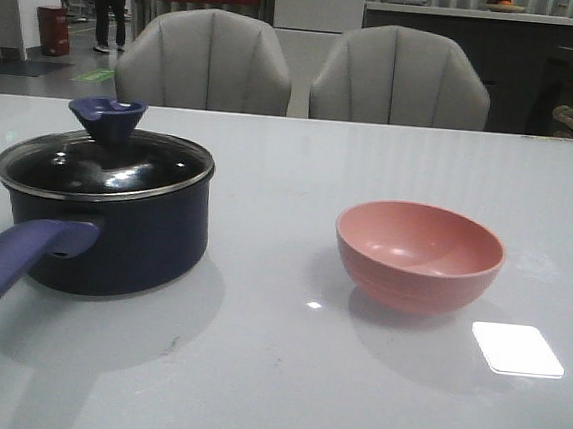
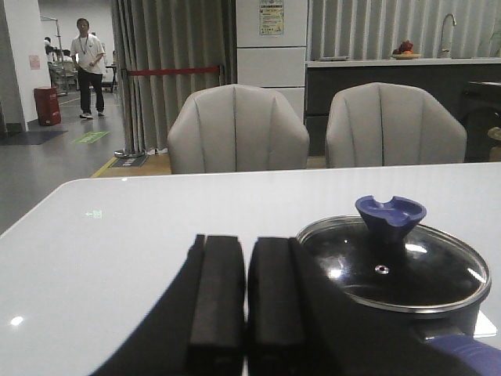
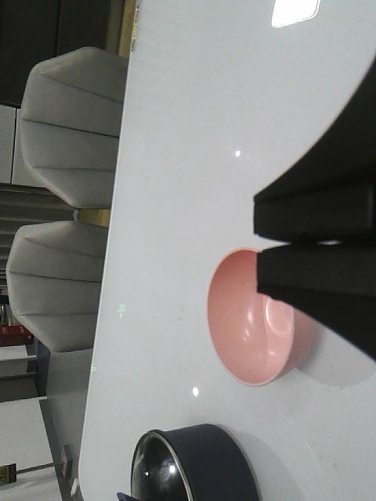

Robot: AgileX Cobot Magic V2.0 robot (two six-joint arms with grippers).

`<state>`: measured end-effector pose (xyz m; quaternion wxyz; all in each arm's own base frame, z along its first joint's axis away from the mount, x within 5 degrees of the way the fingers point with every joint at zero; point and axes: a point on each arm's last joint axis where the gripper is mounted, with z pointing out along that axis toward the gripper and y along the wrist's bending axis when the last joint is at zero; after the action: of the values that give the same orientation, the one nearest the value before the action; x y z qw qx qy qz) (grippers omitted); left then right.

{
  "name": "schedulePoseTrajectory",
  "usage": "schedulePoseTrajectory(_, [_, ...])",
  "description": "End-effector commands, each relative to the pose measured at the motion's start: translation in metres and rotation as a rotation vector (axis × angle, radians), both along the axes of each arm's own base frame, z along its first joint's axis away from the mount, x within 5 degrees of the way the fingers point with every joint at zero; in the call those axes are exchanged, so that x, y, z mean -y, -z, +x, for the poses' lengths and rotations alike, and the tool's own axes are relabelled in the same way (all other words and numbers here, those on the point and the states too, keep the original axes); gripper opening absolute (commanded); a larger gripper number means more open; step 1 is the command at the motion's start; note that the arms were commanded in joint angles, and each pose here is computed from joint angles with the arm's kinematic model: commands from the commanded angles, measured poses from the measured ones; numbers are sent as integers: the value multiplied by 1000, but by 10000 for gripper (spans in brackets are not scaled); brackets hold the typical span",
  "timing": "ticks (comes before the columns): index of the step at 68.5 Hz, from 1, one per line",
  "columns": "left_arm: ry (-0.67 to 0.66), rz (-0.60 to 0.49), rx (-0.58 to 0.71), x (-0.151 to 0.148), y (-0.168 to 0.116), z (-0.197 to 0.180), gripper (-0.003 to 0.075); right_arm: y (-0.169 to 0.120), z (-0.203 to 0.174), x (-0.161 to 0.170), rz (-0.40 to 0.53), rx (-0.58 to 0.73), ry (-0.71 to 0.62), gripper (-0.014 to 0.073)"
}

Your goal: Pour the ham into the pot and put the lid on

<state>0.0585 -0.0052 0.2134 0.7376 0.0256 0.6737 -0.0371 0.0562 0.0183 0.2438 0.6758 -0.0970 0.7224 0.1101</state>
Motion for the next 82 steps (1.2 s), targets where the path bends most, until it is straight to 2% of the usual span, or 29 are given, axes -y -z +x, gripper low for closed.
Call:
schedulePoseTrajectory(1, [4, -14, 53, 0, 0, 1, 121, -17, 0, 1, 16, 101, 14, 161])
schedulePoseTrajectory(68, [4, -14, 53, 0, 0, 1, 121, -15, 0, 1, 10, 100, 15, 161])
schedulePoseTrajectory(76, [4, -14, 53, 0, 0, 1, 121, -10, 2, 3, -26, 96, 43, 161])
schedulePoseTrajectory(82, [4, -14, 53, 0, 0, 1, 121, -8, 0, 6, -19, 104, 92, 161])
